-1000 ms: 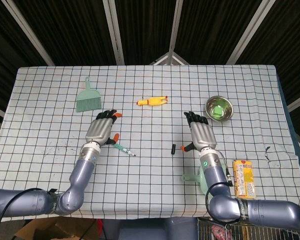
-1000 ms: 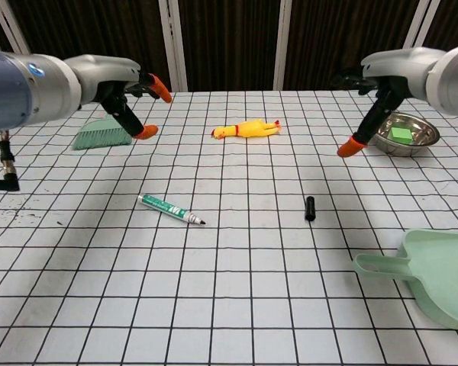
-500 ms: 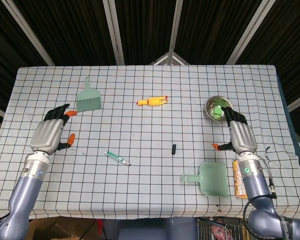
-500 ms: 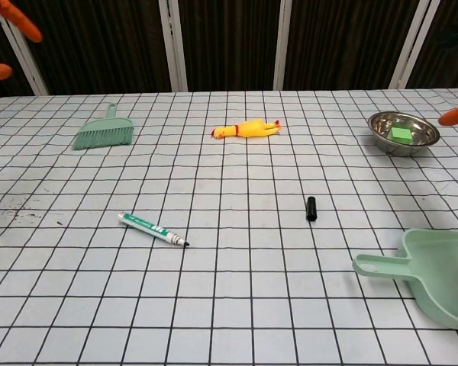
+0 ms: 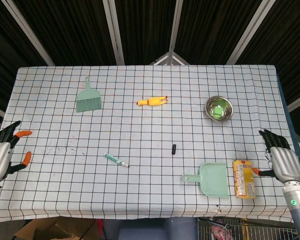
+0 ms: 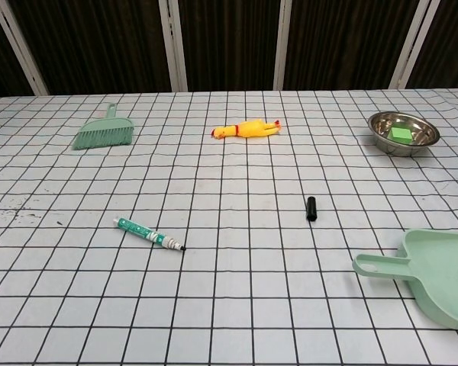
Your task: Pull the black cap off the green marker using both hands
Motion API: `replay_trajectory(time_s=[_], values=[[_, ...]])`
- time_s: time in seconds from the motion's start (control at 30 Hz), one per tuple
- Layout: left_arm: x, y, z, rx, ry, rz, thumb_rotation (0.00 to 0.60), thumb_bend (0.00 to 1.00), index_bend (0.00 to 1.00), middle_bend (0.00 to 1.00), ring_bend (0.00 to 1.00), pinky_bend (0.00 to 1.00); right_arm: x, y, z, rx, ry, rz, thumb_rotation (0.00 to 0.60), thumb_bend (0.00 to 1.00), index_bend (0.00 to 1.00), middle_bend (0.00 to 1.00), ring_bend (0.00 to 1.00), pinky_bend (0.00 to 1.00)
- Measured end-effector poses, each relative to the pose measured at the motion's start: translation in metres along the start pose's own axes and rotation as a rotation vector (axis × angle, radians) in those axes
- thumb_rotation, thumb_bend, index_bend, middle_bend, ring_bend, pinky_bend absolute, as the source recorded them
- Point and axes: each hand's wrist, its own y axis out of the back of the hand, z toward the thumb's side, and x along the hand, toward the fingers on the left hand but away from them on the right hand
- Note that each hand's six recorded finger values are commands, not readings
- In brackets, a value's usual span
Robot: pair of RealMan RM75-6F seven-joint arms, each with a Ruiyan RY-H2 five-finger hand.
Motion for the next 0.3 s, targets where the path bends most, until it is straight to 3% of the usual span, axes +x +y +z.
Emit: replay_trajectory(time_s=[0.13,0.3], values=[[-0.021,-0.002,-0.032,-0.012,0.032,0.014,0.600,0.59,0.24,0.00,0.00,0.00,0.018,0.005,-0.029,0.024,-0.038,-0.018,0.600,0.12,0.02,0.01,0.00,0.00],[-0.045,0.002,-0.043,-0.014,0.039,0.046,0.600,0.59,0.24,0.00,0.00,0.00,0.038,0.010,-0.055,0.081,-0.048,-0.042,0.600,0.12,0.02,0.01,0.00,0.00]])
